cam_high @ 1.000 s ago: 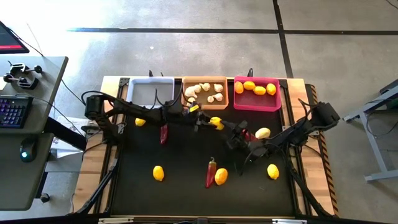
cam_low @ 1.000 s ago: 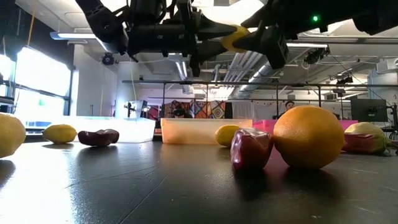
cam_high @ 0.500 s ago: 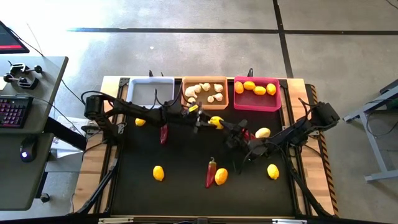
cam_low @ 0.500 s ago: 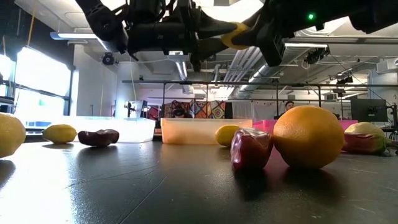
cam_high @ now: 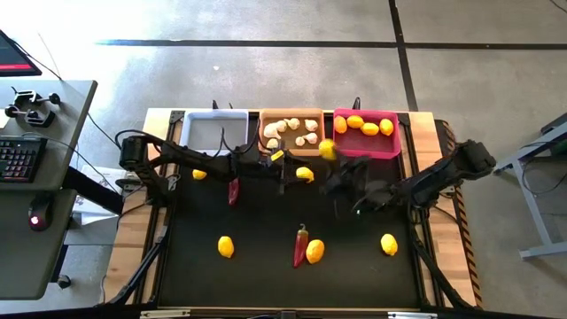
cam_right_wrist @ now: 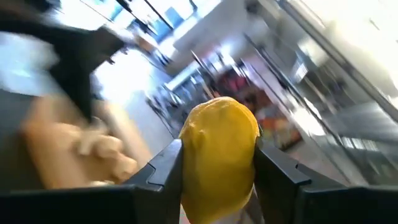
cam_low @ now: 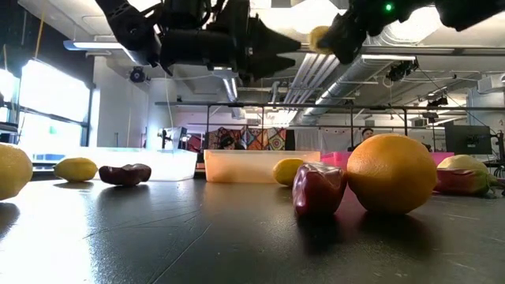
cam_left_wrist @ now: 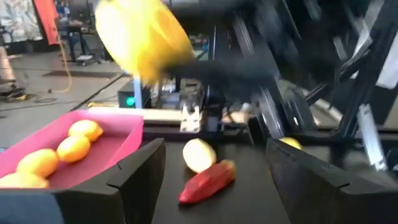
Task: Sort produce into baskets
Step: Put the orange lemon into the pink bin
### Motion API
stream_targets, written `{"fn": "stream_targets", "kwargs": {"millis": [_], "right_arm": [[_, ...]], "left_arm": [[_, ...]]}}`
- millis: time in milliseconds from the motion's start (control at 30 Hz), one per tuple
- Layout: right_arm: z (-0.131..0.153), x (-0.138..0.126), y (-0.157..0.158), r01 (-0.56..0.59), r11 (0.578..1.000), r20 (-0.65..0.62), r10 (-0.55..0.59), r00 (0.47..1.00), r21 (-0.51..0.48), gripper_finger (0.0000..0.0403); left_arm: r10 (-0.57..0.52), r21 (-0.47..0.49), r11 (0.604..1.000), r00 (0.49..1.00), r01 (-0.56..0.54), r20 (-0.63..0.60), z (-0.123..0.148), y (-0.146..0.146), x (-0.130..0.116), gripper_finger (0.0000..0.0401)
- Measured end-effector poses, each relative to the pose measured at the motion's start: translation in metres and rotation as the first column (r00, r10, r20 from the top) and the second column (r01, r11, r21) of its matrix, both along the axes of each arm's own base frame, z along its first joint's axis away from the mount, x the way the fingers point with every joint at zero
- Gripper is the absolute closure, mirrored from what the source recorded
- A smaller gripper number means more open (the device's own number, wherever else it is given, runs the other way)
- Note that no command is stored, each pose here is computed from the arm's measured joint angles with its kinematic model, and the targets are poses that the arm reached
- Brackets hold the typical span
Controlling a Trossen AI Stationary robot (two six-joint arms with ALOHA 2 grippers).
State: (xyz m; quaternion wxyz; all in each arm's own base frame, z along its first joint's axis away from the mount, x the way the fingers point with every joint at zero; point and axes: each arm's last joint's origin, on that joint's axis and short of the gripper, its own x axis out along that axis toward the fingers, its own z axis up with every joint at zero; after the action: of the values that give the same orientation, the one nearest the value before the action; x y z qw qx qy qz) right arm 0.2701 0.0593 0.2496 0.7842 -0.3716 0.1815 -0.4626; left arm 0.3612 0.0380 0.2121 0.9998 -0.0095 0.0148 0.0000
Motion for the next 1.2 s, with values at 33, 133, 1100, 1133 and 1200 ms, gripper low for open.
{"fn": "stream_targets", "kwargs": {"millis": [33, 133, 1100, 1133, 1200], "right_arm": [[0.005, -0.003, -0.006, 0.037, 0.999, 0.019, -0.037, 0.999, 0.013, 0.0265], [0.018, -0.014, -0.028, 0.139, 0.988, 0.091, -0.144, 0.985, 0.064, 0.0265], [-0.050, -0.060, -0.196, 0.056, 0.465, 0.223, -0.522, 0.823, 0.884, 0.0268], [-0.053, -0.060, -0.199, 0.058, 0.447, 0.213, -0.532, 0.819, 0.893, 0.0268], [-0.059, -0.060, -0.203, 0.060, 0.412, 0.195, -0.547, 0.814, 0.909, 0.0268]], "left_arm": [[0.011, 0.010, 1.000, 1.000, -0.011, -0.013, -0.001, 0.000, 0.000, 0.0136], [0.038, 0.026, 0.999, 0.999, -0.037, -0.031, -0.003, 0.001, 0.000, 0.0135], [0.040, 0.035, 0.999, 0.999, -0.039, -0.030, -0.003, -0.001, 0.000, 0.0135], [0.040, 0.035, 0.999, 0.999, -0.039, -0.030, -0.003, -0.001, 0.000, 0.0135], [0.041, 0.027, 0.999, 0.999, -0.040, -0.030, -0.003, -0.001, 0.000, 0.0135]]}}
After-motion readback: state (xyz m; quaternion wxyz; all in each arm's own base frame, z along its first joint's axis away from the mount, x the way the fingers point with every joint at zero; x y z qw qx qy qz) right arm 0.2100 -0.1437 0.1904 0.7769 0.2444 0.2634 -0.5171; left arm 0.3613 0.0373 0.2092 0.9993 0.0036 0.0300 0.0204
